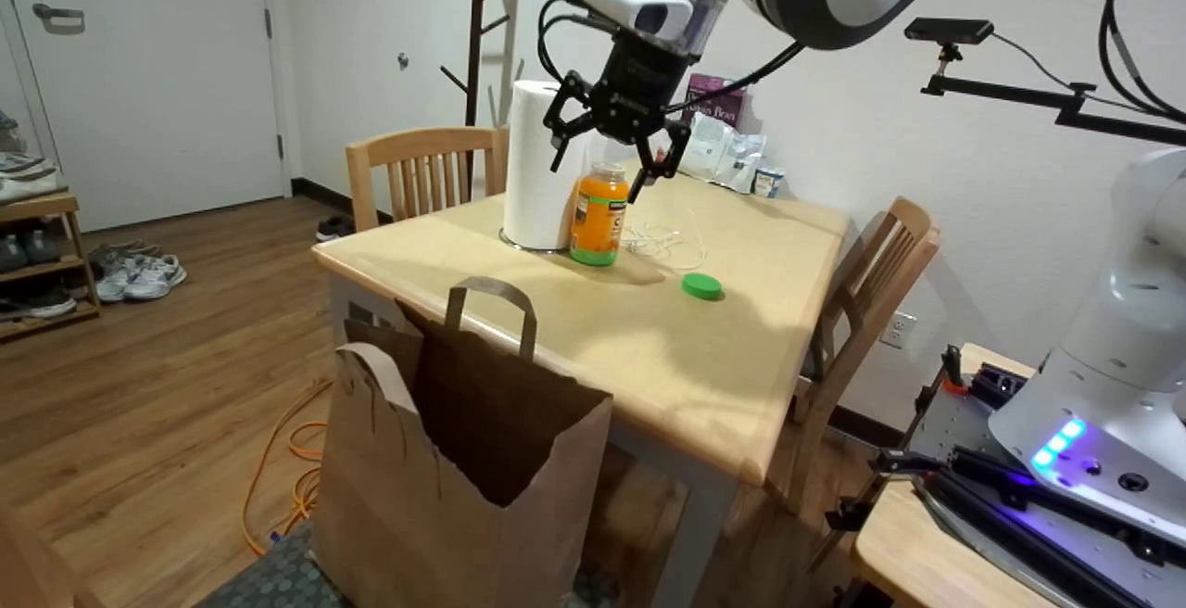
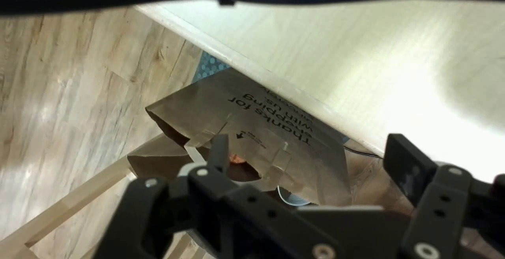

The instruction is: Put the cap in the bag

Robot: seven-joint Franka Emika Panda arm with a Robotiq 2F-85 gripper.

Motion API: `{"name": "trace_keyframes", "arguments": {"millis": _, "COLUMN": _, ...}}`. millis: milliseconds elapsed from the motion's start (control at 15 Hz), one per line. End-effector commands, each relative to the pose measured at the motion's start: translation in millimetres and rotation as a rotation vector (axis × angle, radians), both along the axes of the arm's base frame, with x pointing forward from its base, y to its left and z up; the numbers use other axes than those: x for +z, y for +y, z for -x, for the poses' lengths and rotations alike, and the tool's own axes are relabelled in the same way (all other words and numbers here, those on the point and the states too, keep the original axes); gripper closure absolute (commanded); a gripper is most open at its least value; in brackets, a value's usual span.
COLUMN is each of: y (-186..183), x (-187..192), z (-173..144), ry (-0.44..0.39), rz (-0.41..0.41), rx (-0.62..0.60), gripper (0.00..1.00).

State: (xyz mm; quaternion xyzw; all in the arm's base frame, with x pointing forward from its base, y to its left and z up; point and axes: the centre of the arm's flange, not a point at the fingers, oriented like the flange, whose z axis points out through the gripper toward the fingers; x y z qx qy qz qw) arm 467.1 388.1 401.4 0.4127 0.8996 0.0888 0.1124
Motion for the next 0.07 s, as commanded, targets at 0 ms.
{"name": "trace_keyframes", "arguments": {"millis": 0, "y": -0.3, "x": -0.2, "z": -0.1, "ry": 0.001, "rz": -0.001, "rx": -0.004, "gripper": 0.00}}
